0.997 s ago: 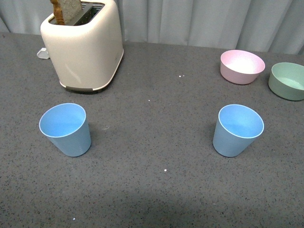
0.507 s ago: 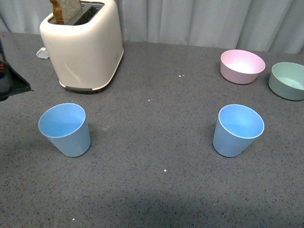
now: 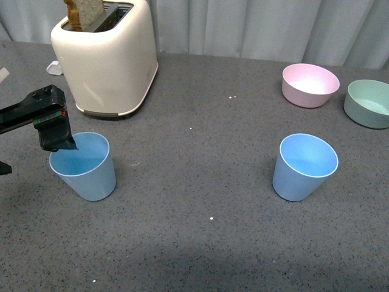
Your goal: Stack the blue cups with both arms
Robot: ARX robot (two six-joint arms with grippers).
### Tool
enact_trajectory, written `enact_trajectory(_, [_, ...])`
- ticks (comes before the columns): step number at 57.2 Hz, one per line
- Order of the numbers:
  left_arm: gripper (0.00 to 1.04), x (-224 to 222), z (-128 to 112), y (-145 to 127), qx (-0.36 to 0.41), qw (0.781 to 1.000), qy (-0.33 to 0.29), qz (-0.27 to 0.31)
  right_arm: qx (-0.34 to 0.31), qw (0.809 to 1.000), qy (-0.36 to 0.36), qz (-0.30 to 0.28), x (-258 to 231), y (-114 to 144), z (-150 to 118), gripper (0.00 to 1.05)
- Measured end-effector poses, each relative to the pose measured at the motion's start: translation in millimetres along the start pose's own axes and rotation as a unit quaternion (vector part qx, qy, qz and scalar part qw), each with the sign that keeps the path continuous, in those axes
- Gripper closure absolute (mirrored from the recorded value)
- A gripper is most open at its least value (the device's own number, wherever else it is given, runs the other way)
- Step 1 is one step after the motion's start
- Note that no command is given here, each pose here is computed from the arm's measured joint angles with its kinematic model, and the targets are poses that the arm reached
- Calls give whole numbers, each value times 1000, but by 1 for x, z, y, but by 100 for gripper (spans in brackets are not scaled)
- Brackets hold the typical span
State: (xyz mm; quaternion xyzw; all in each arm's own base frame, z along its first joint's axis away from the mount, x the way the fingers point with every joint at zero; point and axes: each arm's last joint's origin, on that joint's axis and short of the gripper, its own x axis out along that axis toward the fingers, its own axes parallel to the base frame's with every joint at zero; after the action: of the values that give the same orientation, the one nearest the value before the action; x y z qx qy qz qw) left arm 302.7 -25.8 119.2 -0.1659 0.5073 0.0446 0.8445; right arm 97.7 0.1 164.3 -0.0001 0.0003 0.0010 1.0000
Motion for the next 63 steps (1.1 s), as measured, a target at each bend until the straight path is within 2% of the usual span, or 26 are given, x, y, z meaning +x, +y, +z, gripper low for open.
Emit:
enact_trajectory(3, [7, 3, 0, -3, 7, 1000, 5, -11, 0, 1000, 0, 0, 0, 0, 0, 10])
enact_trajectory(12, [7, 12, -2, -7, 11, 1000, 24, 7, 0, 1000, 0, 0, 0, 0, 0, 10])
enact_trajectory(34, [62, 19, 4, -9, 0, 1000, 28, 11, 0, 1000, 0, 0, 0, 0, 0, 10])
enact_trajectory(40, [83, 18, 5, -9, -18, 999, 35, -5, 0, 1000, 0, 0, 0, 0, 0, 10])
enact_trajectory(47, [101, 15, 5, -10, -21, 999, 37, -8, 0, 1000, 0, 0, 0, 0, 0, 10])
enact_trajectory(56, [101, 8, 10, -19, -14, 999, 26, -12, 0, 1000, 0, 0, 0, 0, 0, 10])
enact_trajectory(63, [101, 3, 13, -45, 19, 1000, 12, -20, 0, 1000, 0, 0, 0, 0, 0, 10])
